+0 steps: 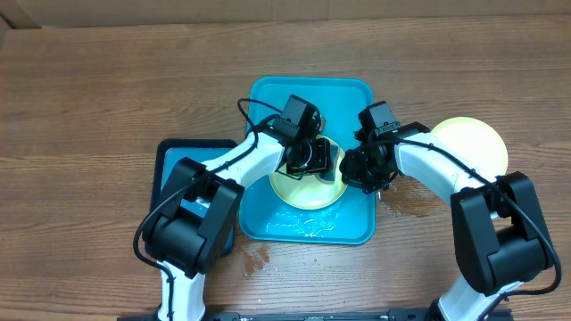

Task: Clean dirty plates on tray and stack at the side
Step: 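Scrub the yellow plate with the sponge while the right gripper holds it, then return the sponge with the left gripper to the small tray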

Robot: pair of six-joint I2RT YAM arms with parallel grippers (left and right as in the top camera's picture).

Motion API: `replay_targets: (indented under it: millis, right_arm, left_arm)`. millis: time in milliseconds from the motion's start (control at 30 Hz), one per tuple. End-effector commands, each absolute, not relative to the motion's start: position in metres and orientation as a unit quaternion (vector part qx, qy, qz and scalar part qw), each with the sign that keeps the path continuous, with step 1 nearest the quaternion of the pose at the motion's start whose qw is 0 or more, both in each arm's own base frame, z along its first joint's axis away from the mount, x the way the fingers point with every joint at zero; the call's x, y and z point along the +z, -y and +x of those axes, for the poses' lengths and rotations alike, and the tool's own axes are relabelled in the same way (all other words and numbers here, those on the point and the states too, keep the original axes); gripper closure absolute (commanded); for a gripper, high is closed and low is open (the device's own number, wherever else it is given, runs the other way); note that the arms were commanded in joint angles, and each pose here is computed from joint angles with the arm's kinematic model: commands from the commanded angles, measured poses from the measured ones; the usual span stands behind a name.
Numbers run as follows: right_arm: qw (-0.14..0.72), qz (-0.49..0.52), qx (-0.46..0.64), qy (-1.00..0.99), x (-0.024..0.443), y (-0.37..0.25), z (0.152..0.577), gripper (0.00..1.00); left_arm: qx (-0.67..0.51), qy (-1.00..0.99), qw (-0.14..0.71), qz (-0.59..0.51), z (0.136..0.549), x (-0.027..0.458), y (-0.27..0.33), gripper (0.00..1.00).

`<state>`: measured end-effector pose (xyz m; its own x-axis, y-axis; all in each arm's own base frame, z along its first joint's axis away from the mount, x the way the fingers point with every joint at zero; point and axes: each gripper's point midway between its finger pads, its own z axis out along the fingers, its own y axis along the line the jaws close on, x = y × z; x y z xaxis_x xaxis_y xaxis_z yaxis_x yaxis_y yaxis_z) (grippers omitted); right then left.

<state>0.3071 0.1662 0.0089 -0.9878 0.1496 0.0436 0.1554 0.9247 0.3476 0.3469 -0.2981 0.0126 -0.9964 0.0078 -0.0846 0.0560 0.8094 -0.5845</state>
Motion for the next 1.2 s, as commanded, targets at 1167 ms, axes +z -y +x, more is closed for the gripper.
replay_targets:
  millis: [1167]
  right_arm:
    - [0.018,-0.078,-0.150,0.985,-0.001,-0.157,0.299,0.96]
  left_arm:
    - [0.127,-0.986,0.074,-0.082,0.358,0.108,0.121,0.96]
